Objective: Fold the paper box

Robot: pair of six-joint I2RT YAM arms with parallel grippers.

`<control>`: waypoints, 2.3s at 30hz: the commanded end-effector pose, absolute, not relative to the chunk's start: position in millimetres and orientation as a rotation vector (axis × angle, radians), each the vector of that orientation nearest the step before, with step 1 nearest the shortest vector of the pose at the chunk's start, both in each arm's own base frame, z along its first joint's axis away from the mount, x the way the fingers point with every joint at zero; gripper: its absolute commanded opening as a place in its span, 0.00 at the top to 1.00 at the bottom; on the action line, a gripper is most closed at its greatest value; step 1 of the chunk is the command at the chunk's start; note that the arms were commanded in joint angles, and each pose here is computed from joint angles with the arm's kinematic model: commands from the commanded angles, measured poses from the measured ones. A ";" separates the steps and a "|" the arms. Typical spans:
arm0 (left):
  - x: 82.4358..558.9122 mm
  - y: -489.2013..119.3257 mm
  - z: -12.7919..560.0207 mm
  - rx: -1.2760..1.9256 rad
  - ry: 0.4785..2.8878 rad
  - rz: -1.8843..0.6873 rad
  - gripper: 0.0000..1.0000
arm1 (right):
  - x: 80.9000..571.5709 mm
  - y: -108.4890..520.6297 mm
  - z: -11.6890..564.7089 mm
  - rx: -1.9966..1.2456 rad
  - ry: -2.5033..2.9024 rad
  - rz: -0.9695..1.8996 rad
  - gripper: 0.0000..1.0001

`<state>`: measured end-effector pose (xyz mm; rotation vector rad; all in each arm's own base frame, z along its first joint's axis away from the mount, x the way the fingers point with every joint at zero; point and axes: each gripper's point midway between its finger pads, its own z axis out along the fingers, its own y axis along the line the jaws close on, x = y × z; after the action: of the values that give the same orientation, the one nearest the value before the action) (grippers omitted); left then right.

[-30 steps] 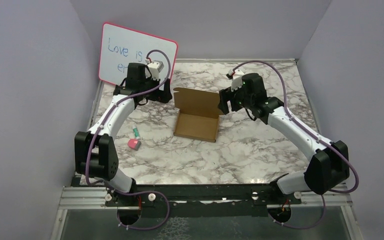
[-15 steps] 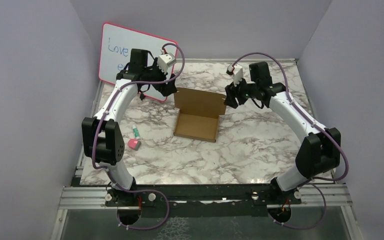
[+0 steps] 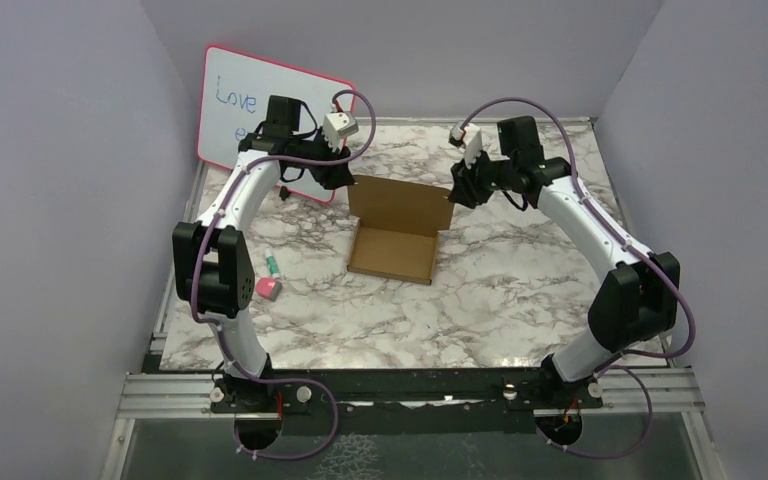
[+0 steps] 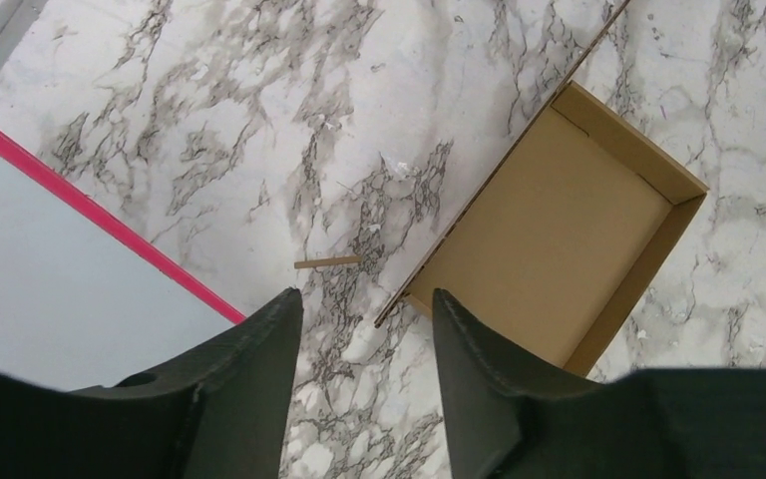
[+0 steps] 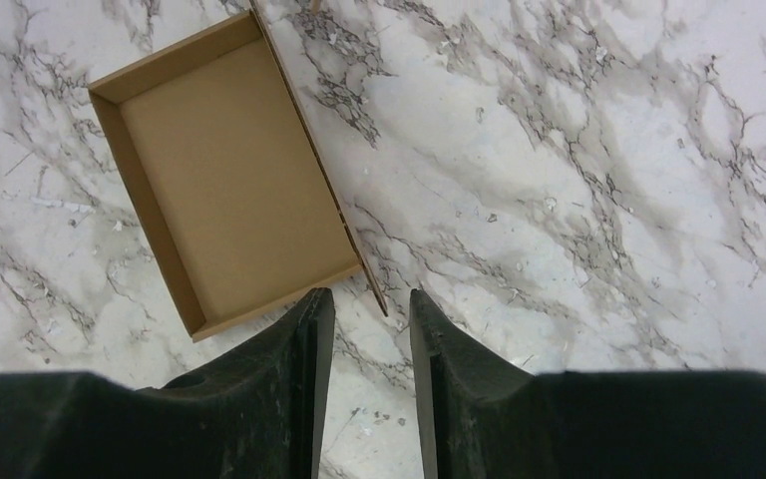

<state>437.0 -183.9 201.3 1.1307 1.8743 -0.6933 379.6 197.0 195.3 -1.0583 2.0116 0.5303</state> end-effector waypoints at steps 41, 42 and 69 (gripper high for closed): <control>411.8 -220.0 202.1 1.178 1.889 -0.802 0.95 | 392.3 201.4 201.7 -0.863 2.050 0.537 0.99; 410.7 -219.6 201.3 1.170 1.900 -0.801 0.95 | 393.1 200.0 202.7 -0.834 2.054 0.521 0.99; 414.2 -197.7 207.1 0.407 2.218 -0.514 1.00 | 378.9 199.5 224.1 -0.553 2.007 0.384 0.99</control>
<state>410.3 -207.2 192.6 0.6382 2.2003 -0.5894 373.5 198.9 203.8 -0.6431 2.0646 0.3964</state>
